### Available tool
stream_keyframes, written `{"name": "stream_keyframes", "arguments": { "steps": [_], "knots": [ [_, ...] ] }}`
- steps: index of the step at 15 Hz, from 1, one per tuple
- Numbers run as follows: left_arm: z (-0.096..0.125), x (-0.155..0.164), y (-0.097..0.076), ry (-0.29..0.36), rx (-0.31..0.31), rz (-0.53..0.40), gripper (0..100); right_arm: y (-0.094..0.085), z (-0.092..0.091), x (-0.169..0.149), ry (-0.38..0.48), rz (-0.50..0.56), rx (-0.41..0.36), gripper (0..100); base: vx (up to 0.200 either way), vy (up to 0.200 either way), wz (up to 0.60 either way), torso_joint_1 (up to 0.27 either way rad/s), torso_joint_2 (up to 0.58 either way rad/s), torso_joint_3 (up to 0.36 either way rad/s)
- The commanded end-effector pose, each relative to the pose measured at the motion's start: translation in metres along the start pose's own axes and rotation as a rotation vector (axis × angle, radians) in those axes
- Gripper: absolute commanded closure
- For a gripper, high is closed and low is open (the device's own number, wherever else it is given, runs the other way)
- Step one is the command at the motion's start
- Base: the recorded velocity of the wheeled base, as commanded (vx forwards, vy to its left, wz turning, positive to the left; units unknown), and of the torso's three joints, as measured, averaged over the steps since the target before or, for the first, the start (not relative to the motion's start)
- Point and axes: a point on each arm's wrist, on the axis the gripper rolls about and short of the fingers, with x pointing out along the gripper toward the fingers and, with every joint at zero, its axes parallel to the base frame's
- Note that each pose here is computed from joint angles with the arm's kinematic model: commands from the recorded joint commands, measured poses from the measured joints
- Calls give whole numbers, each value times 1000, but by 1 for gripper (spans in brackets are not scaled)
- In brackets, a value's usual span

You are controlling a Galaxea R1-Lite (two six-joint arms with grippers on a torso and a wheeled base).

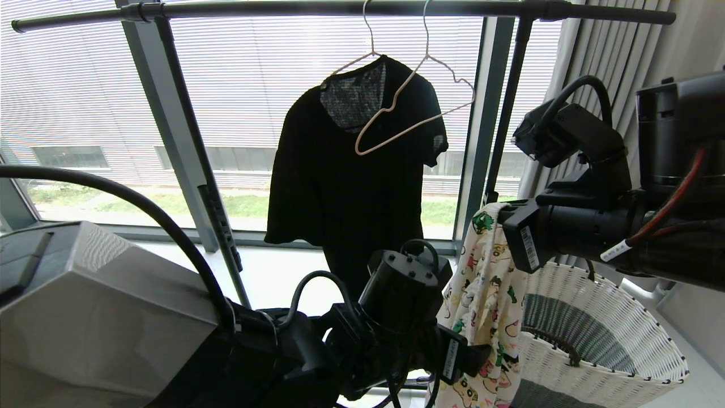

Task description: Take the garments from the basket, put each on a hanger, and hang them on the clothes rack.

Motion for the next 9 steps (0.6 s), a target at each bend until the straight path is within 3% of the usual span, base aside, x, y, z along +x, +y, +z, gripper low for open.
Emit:
{"name": "stream_keyframes", "arguments": {
  "steps": [1,5,9],
  "knots": [
    [-7,14,13,17,-15,58,0,1,1,0,-3,3,-1,100,0,0,0,0,0,0],
    [-12,9,22,35,-28,82,0,1,2,-1,-9,3,1,100,0,0,0,0,0,0],
    [-48,15,36,141,4,244,0,-1,5,-8,-25,2,5,100,0,0,0,0,0,0]
  ]
}}
